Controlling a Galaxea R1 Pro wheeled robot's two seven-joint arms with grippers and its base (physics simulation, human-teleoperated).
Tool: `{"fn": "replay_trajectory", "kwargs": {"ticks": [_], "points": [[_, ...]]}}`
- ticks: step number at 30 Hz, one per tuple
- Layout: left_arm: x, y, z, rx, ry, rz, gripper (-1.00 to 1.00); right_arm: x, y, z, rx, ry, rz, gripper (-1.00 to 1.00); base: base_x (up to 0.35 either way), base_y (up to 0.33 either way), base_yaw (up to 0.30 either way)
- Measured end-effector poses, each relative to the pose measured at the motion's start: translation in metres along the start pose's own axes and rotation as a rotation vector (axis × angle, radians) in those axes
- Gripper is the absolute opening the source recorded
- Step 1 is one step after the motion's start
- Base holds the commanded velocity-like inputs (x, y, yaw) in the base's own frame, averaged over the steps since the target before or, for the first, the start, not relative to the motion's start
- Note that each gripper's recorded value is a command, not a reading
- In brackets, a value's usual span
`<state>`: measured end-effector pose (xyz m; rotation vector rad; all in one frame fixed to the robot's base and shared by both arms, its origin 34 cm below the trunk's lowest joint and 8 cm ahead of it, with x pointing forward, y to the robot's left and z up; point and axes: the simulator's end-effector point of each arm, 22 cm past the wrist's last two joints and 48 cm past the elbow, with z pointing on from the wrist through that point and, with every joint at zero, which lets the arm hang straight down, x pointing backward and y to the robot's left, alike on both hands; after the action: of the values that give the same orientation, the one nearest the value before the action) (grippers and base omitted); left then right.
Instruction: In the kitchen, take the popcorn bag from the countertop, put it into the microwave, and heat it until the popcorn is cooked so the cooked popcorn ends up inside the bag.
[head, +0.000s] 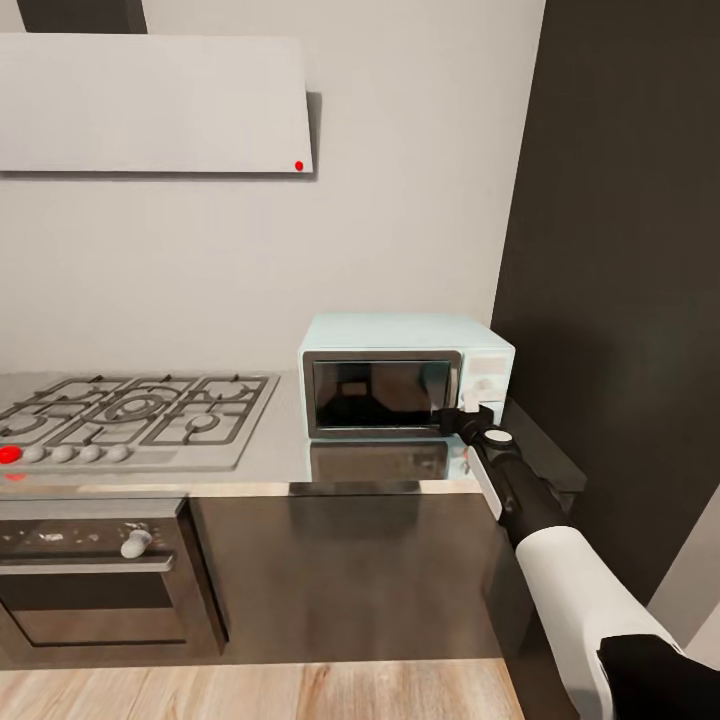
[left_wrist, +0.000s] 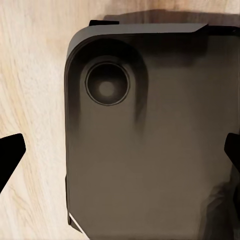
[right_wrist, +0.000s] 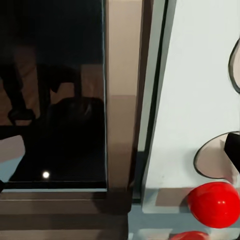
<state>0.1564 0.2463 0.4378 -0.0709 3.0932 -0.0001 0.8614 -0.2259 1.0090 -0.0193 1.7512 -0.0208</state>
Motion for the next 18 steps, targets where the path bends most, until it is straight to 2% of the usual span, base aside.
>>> {"fn": "replay_trajectory", "kwargs": {"ticks": [8,18], "points": [[0.0000,0.0002,0.0000,0.000,0.000,0.000,1.00,0.0001,0.0012,-0.0001,0.001,0.000,0.002,1.00,0.008,0.000,0.000],[0.0001,0.0012,-0.0007,-0.001,-0.004,0.000,1.00,0.0011,-0.0013,-0.0033,0.008,0.003,-0.003,1.00,0.102,0.000,0.000]]}}
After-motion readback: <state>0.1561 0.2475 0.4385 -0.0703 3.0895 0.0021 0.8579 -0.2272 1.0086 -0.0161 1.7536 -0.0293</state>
